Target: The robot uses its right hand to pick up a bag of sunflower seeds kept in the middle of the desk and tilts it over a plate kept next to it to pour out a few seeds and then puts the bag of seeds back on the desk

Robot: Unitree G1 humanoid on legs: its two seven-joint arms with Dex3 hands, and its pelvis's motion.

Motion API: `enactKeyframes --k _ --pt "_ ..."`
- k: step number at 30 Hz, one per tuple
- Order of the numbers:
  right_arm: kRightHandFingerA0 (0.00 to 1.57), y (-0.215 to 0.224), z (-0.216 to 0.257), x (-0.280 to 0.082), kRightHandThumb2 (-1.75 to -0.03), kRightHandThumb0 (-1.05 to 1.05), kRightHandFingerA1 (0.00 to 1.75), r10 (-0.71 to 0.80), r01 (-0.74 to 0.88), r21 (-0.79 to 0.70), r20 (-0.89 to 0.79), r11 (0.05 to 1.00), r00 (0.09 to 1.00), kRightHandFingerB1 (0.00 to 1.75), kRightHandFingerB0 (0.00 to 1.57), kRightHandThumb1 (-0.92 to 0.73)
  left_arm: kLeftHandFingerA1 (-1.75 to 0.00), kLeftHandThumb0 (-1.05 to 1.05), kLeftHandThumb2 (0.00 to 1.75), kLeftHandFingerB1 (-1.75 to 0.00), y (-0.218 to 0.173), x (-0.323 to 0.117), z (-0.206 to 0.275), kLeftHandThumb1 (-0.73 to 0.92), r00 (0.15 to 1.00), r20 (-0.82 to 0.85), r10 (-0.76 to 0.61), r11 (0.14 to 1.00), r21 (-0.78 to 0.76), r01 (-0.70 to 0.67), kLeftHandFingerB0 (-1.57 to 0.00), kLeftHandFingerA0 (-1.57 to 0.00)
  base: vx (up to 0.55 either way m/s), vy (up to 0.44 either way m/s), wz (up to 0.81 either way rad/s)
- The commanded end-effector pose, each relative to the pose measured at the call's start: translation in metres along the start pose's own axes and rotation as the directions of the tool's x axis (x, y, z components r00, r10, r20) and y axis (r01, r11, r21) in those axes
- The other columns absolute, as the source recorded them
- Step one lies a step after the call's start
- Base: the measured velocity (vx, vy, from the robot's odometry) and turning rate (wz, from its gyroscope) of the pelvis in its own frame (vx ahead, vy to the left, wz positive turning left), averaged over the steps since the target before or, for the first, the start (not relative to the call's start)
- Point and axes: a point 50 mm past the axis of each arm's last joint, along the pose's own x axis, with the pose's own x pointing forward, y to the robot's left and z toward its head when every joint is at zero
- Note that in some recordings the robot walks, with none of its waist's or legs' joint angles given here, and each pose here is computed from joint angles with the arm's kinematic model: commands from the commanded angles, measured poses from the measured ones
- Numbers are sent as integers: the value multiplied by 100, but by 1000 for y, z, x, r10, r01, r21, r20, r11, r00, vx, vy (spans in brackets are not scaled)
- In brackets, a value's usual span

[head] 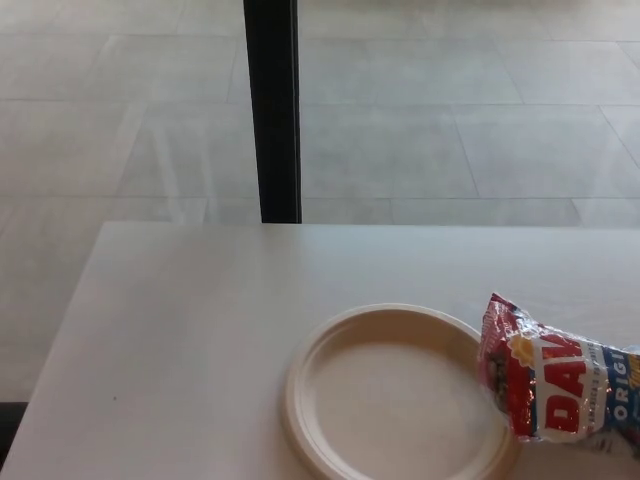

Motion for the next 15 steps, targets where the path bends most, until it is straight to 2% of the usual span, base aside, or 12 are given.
enactKeyframes --k 1,2,3,4,5,6,8,9,11,12,13,15 --pt "0 -19 16 -1 -88 -81 6 -87 71 119 133 990 987 13 0 -52 -66 -57 92 -54 8 -3 6 64 998 59 -38 998 -53 41 -12 -28 0 0 0" --pt "0 -22 20 -1 -67 -71 23 -124 103 149 141 983 982 12 0 -62 -67 -58 94 -55 8 -3 6 63 998 55 -36 999 -33 37 -13 -29 0 0 0" --pt "0 -25 22 -1 -67 -71 23 -147 123 161 144 979 979 12 0 -62 -67 -58 94 -55 8 -3 6 63 998 53 -33 999 -39 35 -13 -29 0 0 0" --pt "12 -29 27 1 -88 -86 21 -179 146 213 145 966 973 11 1 -54 -67 -53 75 -51 8 -2 5 70 998 54 -29 998 -46 31 -12 -27 0 0 0" --pt "5 -42 41 3 -95 -94 23 -254 207 276 151 939 955 10 0 -58 -62 -35 117 -58 8 -4 -2 61 999 31 -24 999 -42 25 -13 -21 0 0 0" --pt "8 -49 53 4 -96 -99 0 -278 219 296 177 930 944 4 0 -61 -64 -36 116 -59 9 -4 -4 60 999 26 -25 999 -48 26 -15 -24 0 0 0" --pt "8 -52 59 4 -96 -99 0 -290 224 308 186 925 939 4 0 -61 -64 -36 116 -59 9 -4 -5 60 999 25 -25 998 -51 27 -15 -24 0 0 0" --pt "14 -60 86 4 -95 -97 12 -324 232 315 283 920 903 0 1 -63 -67 -55 89 -54 9 -5 -3 67 999 30 -33 999 -37 34 -13 -28 0 0 0" --pt "9 -63 100 5 -97 -99 3 -328 224 327 309 918 892 2 0 -65 -68 -55 87 -55 10 -4 -2 67 999 34 -32 999 -40 33 -15 -29 0 0 0" --pt "5 -64 106 4 -98 -91 12 -342 234 328 324 915 882 9 0 -59 -67 -51 75 -53 10 -4 -2 72 999 35 -30 999 -44 31 -14 -27 0 0 0" --pt "1 -68 132 1 -83 -85 15 -359 211 362 414 908 836 1 0 -55 -64 -34 118 -59 10 -5 -2 63 999 40 -37 998 -45 39 -15 -23 0 0 0" --pt "2 -71 152 -1 -99 -88 11 -376 216 364 460 906 804 11 0 -56 -64 -34 118 -59 10 -5 -2 63 999 41 -34 998 -60 36 -15 -24 0 0 0"
